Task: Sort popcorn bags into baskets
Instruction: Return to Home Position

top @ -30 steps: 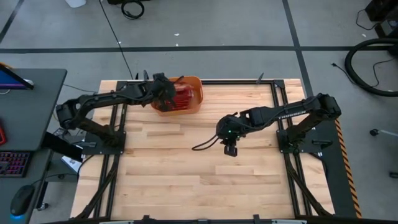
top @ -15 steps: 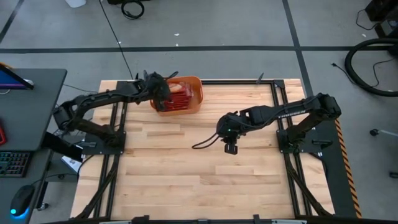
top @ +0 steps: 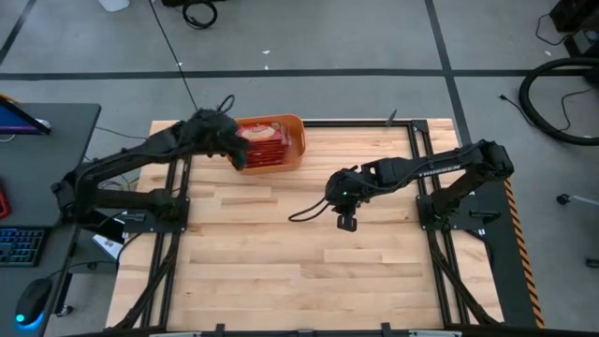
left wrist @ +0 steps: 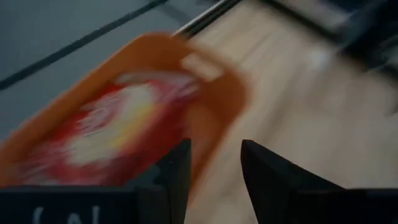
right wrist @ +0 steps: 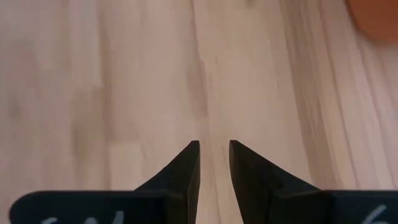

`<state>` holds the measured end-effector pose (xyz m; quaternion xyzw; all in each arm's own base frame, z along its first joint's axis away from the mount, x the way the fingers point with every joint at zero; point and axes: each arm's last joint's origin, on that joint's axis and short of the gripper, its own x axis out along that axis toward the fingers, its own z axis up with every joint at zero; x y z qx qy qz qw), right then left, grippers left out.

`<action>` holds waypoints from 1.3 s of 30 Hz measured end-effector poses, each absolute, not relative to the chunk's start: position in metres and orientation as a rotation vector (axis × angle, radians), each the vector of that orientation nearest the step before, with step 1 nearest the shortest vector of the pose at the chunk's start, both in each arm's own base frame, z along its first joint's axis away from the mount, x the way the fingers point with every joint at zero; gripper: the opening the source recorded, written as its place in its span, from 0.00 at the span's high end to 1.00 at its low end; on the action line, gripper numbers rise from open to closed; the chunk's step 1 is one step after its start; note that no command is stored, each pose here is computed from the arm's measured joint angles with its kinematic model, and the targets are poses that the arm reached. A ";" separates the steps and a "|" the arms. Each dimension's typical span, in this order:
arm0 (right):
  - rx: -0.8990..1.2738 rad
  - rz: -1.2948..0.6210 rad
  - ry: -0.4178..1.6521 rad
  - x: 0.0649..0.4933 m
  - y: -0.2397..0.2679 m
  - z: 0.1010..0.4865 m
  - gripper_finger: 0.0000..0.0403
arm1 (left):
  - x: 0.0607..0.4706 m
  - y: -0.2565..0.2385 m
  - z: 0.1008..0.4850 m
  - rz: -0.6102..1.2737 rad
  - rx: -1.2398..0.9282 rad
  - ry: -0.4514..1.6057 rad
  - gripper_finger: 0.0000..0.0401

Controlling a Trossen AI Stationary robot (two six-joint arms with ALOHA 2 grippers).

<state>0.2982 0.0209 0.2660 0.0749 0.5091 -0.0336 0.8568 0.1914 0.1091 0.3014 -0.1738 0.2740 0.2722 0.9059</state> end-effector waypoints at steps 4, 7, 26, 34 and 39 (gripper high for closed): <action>0.200 0.038 0.912 0.302 0.024 0.276 0.79 | 0.190 0.082 0.324 0.484 -0.400 0.393 0.65; 0.235 0.086 0.790 0.297 0.022 0.279 0.81 | 0.187 0.062 0.337 0.493 -0.386 0.260 0.65; 0.716 0.178 -0.026 0.195 0.011 0.248 0.82 | 0.146 0.016 0.266 0.455 -0.637 -0.147 0.65; 0.753 0.125 -0.073 0.164 0.005 0.235 0.82 | 0.124 0.015 0.249 0.471 -0.694 -0.221 0.65; 0.749 0.119 -0.045 0.147 0.005 0.239 0.82 | 0.110 0.017 0.242 0.511 -0.703 -0.289 0.65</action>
